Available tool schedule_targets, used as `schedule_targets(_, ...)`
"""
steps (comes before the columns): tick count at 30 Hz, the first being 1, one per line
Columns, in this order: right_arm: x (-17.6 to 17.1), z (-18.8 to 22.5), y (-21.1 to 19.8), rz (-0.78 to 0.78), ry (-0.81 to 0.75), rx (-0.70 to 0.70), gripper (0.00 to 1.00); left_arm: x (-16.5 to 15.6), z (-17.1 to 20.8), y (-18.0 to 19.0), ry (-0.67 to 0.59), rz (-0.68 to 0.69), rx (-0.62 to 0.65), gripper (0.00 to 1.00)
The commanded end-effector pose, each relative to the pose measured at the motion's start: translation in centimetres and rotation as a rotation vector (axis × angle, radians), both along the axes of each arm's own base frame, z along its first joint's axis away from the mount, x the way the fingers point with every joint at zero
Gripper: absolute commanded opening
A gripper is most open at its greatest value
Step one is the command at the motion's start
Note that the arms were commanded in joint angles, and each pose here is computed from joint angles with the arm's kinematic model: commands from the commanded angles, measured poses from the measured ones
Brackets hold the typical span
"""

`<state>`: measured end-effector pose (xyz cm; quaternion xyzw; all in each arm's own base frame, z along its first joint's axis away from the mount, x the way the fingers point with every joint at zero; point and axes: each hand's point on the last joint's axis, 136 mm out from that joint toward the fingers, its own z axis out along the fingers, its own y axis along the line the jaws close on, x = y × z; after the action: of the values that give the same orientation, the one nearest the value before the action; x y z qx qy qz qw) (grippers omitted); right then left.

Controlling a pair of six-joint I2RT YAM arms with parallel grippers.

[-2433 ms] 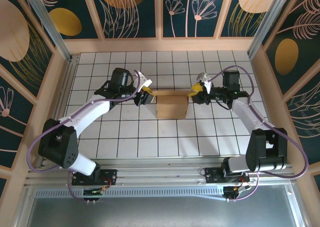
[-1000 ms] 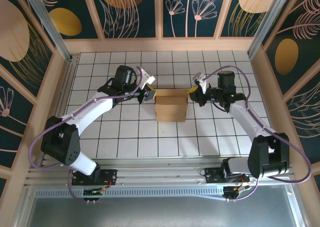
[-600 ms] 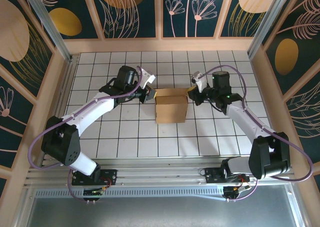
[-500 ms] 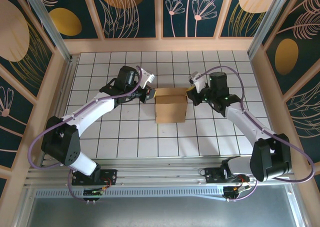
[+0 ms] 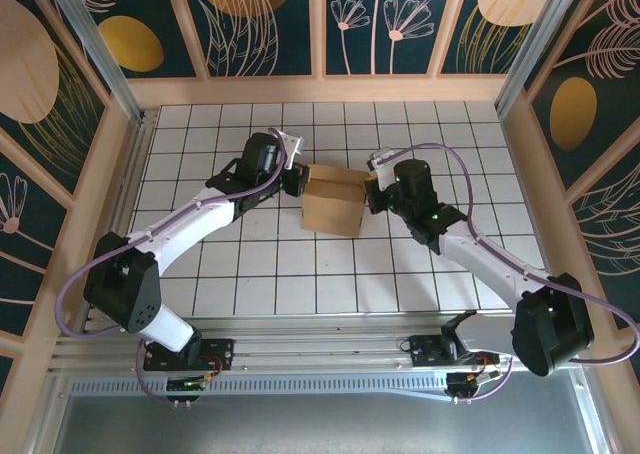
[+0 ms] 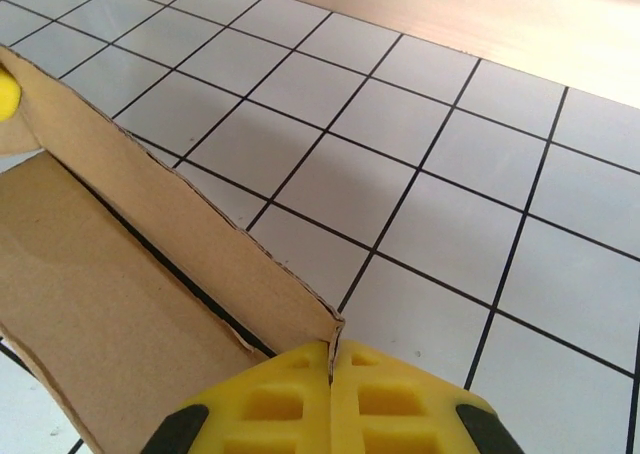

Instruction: Fold the paper box

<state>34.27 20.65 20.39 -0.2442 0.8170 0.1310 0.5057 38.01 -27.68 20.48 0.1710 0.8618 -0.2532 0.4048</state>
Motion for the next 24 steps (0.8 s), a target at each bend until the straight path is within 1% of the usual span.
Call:
schedule_targets(1,-0.4,1.4,1.2,-0.006,-0.058,0.055,0.02,0.0,4.5,-1.8,-0.084,0.026,-0.161,0.0)
schedule_targets(3,-0.5,1.4,1.3,-0.003,-0.071,0.047,0.03,0.0,4.3,-1.9,-0.066,0.051,-0.186,0.0)
schedule_targets(9,-0.7,1.4,1.4,0.003,-0.082,0.041,0.04,-0.2,1.9,-2.0,0.021,0.092,-0.216,0.0)
schedule_targets(16,-0.9,1.1,1.4,0.007,-0.094,0.029,0.04,-0.9,0.4,-0.9,0.063,0.147,-0.234,0.0)
schedule_targets(19,-1.0,0.8,1.4,0.01,-0.099,0.02,0.04,-1.4,0.2,-0.6,0.079,0.176,-0.291,0.0)
schedule_targets(20,-1.1,0.6,1.4,0.01,-0.098,0.017,0.04,-1.7,-0.7,-0.4,0.097,0.185,-0.302,0.0)
schedule_targets(24,-1.2,0.5,1.3,0.011,-0.108,0.019,0.04,-2.3,-1.3,-0.3,0.117,0.195,-0.343,0.0)
